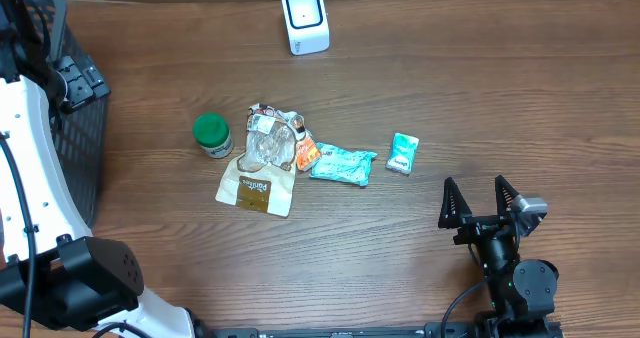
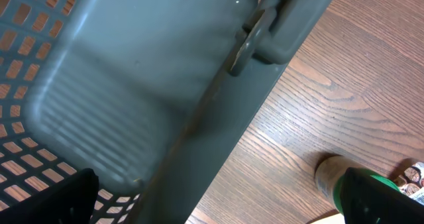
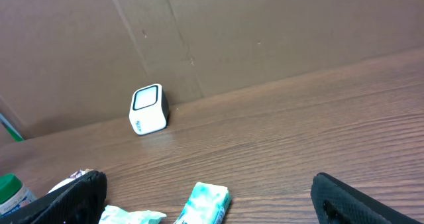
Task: Scan the item barcode
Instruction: 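Move the left gripper back toward the basket, then raise the right gripper and move it toward the tissue pack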
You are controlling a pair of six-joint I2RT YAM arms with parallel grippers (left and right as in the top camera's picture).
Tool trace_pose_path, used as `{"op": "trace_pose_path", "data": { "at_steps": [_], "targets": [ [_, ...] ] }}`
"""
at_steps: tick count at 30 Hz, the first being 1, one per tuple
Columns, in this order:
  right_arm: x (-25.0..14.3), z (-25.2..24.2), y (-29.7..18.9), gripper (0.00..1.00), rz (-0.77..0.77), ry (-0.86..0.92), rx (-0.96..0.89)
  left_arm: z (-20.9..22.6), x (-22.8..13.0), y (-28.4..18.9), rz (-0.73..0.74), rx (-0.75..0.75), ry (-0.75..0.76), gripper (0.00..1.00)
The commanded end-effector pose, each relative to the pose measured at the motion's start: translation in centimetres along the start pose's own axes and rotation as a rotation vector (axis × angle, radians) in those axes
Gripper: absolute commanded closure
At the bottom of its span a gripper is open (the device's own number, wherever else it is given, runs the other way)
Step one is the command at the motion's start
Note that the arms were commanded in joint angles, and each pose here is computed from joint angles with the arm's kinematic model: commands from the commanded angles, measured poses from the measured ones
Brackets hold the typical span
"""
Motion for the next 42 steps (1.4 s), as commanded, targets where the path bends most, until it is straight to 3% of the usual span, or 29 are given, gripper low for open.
{"op": "trace_pose_path", "data": {
  "at_steps": [1, 15, 21, 28, 33, 42],
  "targets": [
    [-0.1, -0.1, 0.0, 0.00, -0.008, -0.002, -0.007, -0.1, -0.1, 0.5, 0.014, 0.004, 0.019, 0.00],
    [-0.1, 0.6, 0.0, 0.00, -0.005, -0.002, 0.054, -0.1, -0.1, 0.5, 0.014, 0.004, 0.019, 0.00],
    [3.1, 2.7, -0.8, 0.00, -0.073, -0.017, 0.205, -0.1, -0.1, 0.5, 0.014, 0.004, 0.019, 0.00],
    [7.8, 3.7, -0.9, 0.00, 0.084, -0.031, 0.204, -0.1, -0.1, 0.5, 0.014, 0.004, 0.019, 0.00],
    [9.9, 3.9, 0.9, 0.00, 0.322, 0.009, 0.175, -0.1, -0.1, 0.5, 0.014, 0.004, 0.019, 0.00],
    [6.6, 4.5, 6.5, 0.00, 0.729, 0.122, 0.235, -0.1, -0.1, 0.5, 0.014, 0.004, 0.019, 0.00]
  ]
}}
Point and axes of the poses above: each gripper's point midway between its finger pads, its own y axis out along the fingers, its own z axis along the line the jaws close on, x = y × z, the point moved 6 cm from there along -y, back along the fingers, and after that the axes turned 9 degrees about -y, right-handed, at the moved point
